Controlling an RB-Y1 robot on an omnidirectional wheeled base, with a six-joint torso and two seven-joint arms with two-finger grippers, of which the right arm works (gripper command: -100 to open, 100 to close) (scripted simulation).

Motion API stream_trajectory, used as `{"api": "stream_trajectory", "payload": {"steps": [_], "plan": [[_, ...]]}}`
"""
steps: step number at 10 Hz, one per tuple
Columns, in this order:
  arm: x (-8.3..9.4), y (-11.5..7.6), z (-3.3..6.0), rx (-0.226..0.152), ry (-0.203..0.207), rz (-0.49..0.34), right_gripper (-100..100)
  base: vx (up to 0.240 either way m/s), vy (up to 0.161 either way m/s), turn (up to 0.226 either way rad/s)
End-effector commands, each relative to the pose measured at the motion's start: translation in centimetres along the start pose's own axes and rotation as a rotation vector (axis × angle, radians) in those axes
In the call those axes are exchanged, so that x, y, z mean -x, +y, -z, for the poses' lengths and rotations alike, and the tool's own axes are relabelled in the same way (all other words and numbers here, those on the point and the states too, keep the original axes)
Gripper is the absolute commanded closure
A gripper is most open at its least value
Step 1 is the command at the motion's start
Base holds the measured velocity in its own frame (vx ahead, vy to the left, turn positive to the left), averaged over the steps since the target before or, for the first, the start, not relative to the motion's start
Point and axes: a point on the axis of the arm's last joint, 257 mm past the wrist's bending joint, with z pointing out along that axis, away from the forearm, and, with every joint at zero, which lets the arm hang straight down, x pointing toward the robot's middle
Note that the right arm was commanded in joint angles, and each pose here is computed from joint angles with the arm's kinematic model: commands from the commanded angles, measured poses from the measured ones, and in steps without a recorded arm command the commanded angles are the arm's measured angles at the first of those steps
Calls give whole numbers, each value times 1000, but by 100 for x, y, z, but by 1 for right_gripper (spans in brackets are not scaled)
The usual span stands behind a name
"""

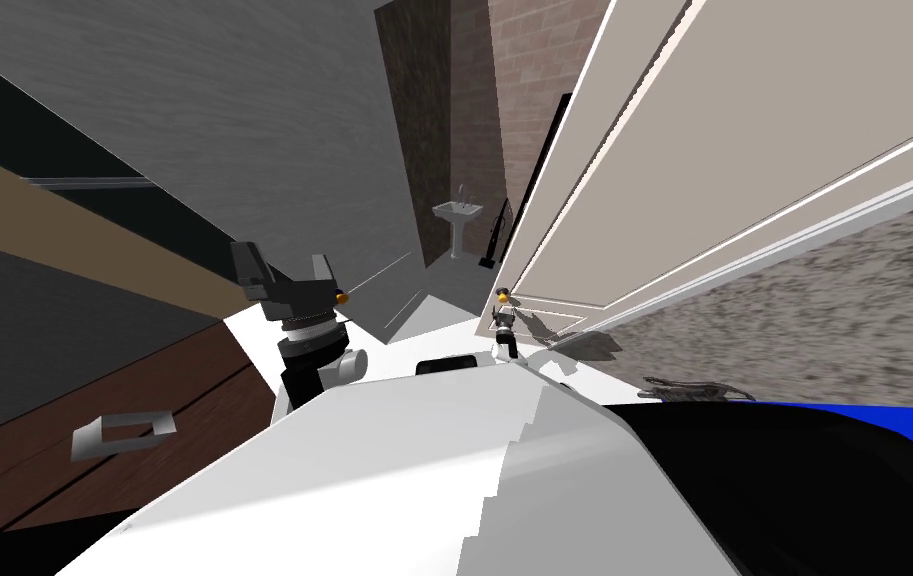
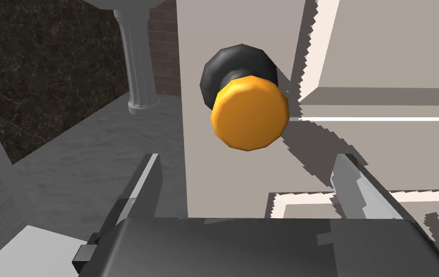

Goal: Pull the door open

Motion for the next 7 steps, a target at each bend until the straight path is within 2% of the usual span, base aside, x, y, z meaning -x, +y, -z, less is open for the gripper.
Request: {"api": "stream_trajectory", "payload": {"steps": [1, 2, 5, 6, 7], "plan": [[0, 0, 0, 0, 0, 0, -100, -42, -7, 4], [17, 232, 14, 22, -1, -7, -100, 119, 11, 148], [25, 600, 40, 56, -1, -8, -100, 204, -27, 135], [47, 516, 42, 49, -3, -5, -100, 87, -11, 25], [47, 516, 42, 49, -3, -5, 100, -4, -7, -49]]}}
